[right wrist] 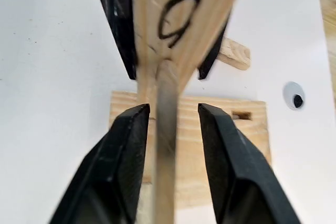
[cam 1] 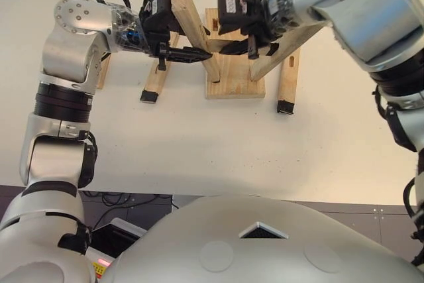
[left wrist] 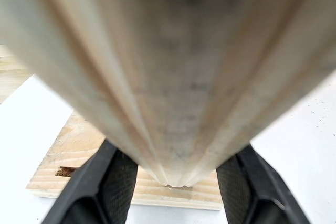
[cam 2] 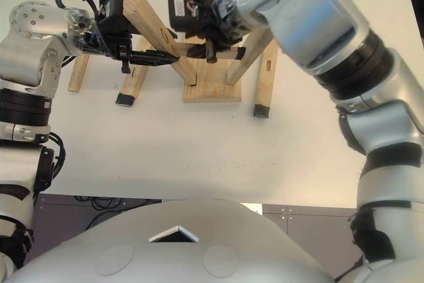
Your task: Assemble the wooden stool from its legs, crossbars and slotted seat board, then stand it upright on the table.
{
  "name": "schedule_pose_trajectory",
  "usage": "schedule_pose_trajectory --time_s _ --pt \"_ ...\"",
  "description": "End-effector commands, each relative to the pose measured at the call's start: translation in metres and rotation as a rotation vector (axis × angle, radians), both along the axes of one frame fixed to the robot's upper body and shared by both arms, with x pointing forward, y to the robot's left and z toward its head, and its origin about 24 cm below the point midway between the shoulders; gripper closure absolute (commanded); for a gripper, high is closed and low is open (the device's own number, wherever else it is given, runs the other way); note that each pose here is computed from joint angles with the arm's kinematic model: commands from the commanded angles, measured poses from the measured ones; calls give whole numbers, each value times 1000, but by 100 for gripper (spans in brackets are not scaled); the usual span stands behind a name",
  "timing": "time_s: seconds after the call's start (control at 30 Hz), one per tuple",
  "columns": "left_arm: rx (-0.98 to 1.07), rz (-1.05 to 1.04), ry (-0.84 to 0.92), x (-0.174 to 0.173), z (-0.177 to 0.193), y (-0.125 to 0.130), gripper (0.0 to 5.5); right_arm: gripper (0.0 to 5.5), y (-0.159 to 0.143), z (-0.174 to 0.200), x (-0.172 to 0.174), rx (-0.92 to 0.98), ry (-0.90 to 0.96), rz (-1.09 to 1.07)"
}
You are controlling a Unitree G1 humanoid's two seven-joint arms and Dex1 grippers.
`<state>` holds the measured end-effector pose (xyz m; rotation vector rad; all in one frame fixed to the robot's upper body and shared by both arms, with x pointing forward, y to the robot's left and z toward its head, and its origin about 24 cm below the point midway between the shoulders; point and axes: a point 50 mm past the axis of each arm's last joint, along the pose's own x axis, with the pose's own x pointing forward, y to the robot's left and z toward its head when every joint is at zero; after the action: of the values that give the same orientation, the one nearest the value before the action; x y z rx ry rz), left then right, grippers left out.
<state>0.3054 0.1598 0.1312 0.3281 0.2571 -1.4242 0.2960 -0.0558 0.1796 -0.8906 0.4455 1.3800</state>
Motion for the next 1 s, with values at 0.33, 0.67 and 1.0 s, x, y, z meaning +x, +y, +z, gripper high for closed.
schedule_pose_trajectory --time_s 0.33,0.67,1.0 --pt "180 44 116 -7 -34 5 349 494 8 -91 -14 -231 209 59" --pt "486 3 373 -45 -128 2 349 504 37 -62 -21 4 384 70" --pt "473 -3 415 -44 -130 4 349 340 -12 48 0 195 79 82"
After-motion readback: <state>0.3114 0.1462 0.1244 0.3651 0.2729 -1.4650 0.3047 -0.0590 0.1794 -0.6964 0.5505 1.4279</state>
